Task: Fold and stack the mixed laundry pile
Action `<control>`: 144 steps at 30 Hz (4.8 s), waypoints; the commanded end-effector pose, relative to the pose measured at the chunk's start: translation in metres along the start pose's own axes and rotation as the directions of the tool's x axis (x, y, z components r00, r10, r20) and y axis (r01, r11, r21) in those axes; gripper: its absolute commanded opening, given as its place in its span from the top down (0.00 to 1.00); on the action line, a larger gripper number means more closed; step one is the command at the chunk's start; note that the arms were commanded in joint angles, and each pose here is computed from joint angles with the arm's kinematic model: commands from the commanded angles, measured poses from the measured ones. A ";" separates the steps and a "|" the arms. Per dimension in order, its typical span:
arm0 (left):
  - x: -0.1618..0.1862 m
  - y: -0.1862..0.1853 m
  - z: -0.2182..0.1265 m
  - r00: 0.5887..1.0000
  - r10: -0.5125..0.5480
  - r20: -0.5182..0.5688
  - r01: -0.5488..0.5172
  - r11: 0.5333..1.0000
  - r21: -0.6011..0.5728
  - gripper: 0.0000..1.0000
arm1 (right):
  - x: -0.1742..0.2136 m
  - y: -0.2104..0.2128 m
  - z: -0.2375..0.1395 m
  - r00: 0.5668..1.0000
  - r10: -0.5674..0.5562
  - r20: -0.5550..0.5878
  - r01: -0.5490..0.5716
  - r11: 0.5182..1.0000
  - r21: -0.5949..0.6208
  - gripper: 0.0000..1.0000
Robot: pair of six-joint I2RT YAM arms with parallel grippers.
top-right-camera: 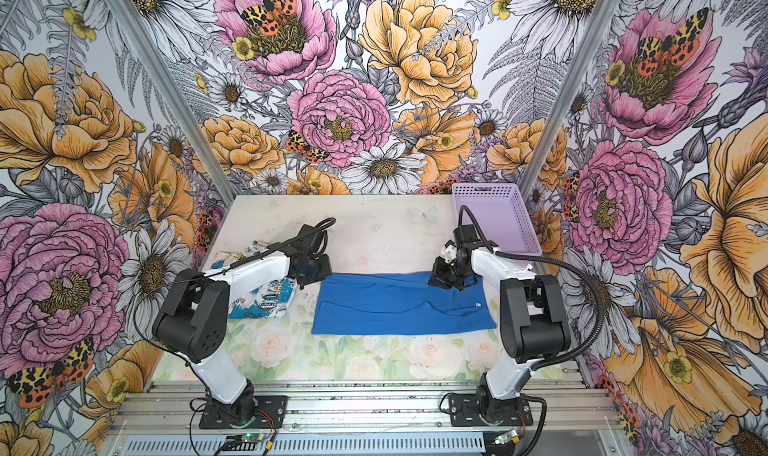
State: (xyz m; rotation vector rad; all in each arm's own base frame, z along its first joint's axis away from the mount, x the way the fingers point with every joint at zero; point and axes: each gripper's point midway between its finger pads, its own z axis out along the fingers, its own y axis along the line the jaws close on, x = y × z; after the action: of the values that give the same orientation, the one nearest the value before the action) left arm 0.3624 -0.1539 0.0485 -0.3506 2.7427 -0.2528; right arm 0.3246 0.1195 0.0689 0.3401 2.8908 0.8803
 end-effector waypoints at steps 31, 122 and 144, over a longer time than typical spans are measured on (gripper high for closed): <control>0.033 0.009 -0.002 0.998 0.054 0.011 -0.053 0.994 -0.099 1.00 | 0.044 -0.017 0.004 0.999 -0.038 -0.038 0.039 0.999 0.026 1.00; 0.058 -0.047 -0.031 0.969 0.237 0.064 -0.226 0.963 -0.145 0.72 | 0.064 0.047 0.045 0.970 -0.192 -0.151 0.202 0.978 0.048 0.74; 0.041 -0.003 0.035 0.992 0.125 0.028 -0.120 0.984 -0.135 0.85 | 0.066 0.157 0.119 0.941 -0.324 -0.099 0.318 0.945 -0.077 0.74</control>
State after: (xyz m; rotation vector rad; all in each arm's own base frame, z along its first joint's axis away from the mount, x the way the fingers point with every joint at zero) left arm 0.3430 -0.1758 0.0223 -0.2325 2.7064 -0.0326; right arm 0.2966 0.3126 0.0528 -0.2085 2.9379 0.9335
